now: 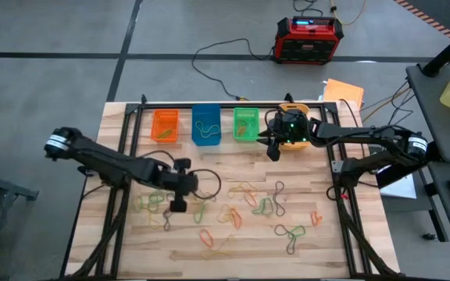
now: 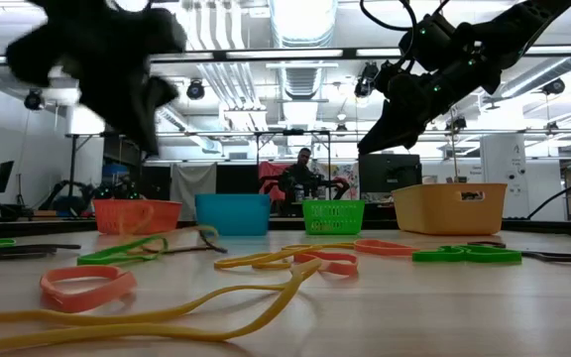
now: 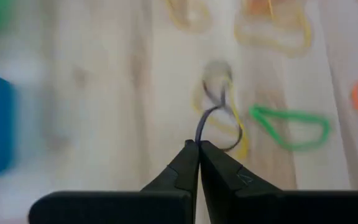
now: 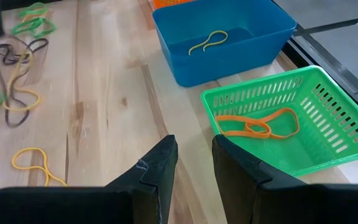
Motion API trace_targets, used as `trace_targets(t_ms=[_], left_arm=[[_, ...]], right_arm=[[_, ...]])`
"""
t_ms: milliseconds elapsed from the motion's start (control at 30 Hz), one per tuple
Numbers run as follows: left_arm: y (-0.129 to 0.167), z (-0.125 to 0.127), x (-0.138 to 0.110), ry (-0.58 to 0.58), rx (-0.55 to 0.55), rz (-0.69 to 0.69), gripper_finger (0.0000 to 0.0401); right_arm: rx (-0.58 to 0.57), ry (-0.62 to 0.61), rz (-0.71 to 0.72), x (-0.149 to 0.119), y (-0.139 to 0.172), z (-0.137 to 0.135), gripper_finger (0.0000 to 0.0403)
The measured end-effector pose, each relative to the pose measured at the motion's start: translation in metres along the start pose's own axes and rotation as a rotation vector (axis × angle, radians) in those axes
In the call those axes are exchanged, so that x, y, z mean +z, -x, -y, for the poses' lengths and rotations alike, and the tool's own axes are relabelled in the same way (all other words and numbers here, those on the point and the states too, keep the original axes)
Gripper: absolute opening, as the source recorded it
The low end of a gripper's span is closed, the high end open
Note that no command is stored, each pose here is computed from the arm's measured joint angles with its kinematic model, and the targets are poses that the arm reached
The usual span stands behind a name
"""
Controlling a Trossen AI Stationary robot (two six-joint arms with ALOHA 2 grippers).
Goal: Sort rubber bands into baskets
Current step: Put the purple rubber band into the light orange bin
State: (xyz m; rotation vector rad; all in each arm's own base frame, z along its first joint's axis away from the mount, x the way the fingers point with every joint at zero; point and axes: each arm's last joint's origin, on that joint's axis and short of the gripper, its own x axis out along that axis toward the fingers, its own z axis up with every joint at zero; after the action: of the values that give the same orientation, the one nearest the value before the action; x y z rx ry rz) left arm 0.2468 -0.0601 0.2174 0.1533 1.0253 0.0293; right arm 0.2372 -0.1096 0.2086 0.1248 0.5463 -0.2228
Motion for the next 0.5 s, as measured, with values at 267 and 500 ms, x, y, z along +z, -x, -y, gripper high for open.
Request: trace_targets(t_ms=[267,500], left_arm=[[0.074,-0.019,0.025,0.016,0.137,0.313,0.0],[0.121,-0.035,0.035,0.009,0.333,0.449,0.0]], right_arm=[[-0.003,0.007,0.029,0.003,0.0,0.0,0.0098],[-0.005,0.031,0.06,0.006,0.0,0.001,0.0098]])
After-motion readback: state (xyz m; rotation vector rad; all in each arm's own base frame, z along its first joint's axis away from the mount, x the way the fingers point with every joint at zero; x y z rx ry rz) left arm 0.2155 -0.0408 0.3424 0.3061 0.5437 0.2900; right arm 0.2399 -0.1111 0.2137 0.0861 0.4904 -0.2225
